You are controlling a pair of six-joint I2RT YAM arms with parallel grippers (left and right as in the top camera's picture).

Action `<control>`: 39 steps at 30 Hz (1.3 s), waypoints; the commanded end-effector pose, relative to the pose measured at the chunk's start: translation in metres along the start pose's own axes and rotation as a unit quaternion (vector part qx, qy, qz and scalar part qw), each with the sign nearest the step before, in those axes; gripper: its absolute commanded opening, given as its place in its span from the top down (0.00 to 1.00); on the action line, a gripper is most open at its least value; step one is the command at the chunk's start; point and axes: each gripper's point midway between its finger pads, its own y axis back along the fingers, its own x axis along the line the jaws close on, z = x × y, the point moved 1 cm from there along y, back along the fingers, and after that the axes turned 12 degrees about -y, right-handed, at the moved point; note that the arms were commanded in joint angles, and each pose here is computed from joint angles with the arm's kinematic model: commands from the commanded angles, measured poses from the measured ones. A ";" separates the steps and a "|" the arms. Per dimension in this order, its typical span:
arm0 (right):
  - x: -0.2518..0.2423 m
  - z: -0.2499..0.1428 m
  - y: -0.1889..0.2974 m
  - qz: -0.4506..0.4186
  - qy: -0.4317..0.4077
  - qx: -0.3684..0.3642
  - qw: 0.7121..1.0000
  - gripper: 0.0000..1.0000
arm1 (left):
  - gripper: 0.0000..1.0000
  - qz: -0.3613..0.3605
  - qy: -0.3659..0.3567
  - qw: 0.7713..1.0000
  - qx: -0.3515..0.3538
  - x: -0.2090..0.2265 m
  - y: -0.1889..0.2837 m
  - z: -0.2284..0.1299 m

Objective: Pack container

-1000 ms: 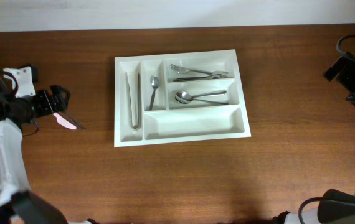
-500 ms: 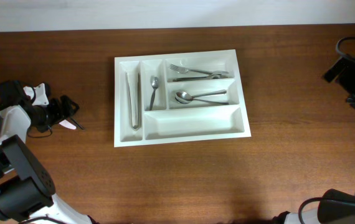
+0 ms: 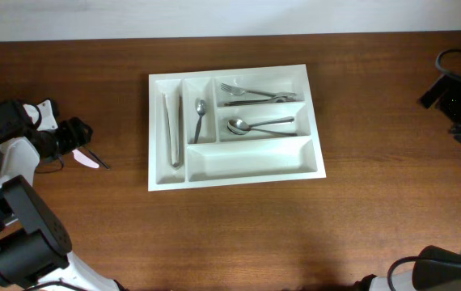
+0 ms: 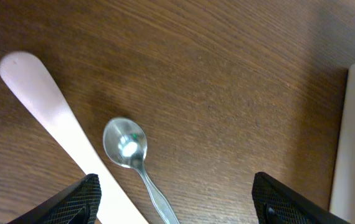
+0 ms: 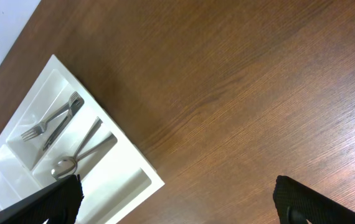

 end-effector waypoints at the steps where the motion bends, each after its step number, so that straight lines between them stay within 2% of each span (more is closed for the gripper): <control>1: -0.001 -0.001 -0.001 0.000 -0.004 0.004 1.000 0.02 | 0.21 0.001 -0.005 1.000 0.014 0.008 -0.014 -0.011; 15: -0.003 -0.003 -0.001 -0.004 -0.006 0.010 1.000 0.01 | 0.21 0.025 -0.039 0.999 -0.002 0.023 -0.025 -0.005; 29: -0.004 -0.005 -0.001 -0.006 -0.006 0.013 1.000 0.01 | 0.22 -0.020 -0.041 0.999 0.000 0.015 -0.044 -0.013; 33: -0.004 -0.006 -0.001 -0.007 -0.007 0.015 1.000 0.01 | 0.26 -0.023 -0.046 0.999 0.000 0.014 -0.044 -0.013; 36: -0.004 -0.006 -0.001 -0.007 -0.007 0.015 1.000 0.01 | 0.35 -0.023 -0.046 0.999 0.000 0.014 -0.044 -0.013; 39: -0.004 -0.006 -0.001 -0.007 -0.007 0.015 1.000 0.01 | 0.37 -0.023 -0.046 0.999 -0.001 0.014 -0.044 -0.013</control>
